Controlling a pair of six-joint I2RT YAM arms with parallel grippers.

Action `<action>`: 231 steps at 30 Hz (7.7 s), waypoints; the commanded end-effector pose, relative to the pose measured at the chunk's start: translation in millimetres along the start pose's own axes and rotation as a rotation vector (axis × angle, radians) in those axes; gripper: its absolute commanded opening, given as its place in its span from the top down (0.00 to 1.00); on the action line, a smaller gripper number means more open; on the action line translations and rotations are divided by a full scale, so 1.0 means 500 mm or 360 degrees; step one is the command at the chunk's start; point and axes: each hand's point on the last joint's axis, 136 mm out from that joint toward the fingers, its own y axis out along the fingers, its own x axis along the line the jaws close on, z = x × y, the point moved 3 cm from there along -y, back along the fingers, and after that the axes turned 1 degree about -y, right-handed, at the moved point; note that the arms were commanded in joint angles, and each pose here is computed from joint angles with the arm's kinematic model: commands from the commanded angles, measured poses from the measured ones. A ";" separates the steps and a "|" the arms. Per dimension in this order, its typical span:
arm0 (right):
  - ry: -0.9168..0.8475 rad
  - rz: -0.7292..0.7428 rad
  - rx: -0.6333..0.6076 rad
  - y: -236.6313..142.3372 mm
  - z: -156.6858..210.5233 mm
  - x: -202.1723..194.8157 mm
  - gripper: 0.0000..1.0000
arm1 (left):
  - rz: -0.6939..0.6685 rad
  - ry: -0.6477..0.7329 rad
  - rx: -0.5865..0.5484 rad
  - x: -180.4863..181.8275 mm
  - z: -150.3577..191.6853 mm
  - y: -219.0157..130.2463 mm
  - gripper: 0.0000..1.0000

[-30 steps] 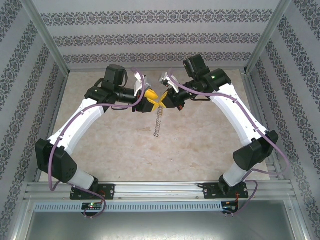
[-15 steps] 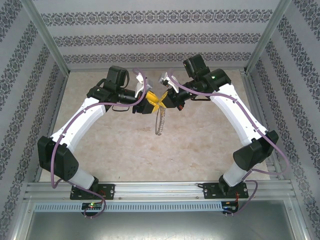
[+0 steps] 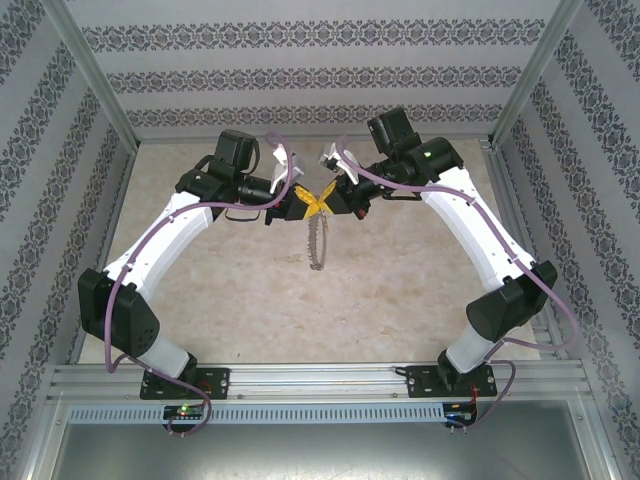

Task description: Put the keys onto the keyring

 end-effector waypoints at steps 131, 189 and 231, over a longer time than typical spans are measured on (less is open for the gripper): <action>0.0197 -0.0111 -0.0756 -0.057 0.003 0.023 0.66 | -0.0007 0.0114 -0.0255 -0.015 -0.061 0.007 1.00; 0.0126 0.0255 -0.0292 -0.065 0.029 -0.017 1.00 | -0.0351 0.0238 -0.0219 -0.009 -0.098 -0.043 0.62; -0.0134 0.0176 -0.0122 -0.065 -0.007 0.021 1.00 | 0.0229 0.0012 0.0061 -0.020 -0.065 0.020 0.71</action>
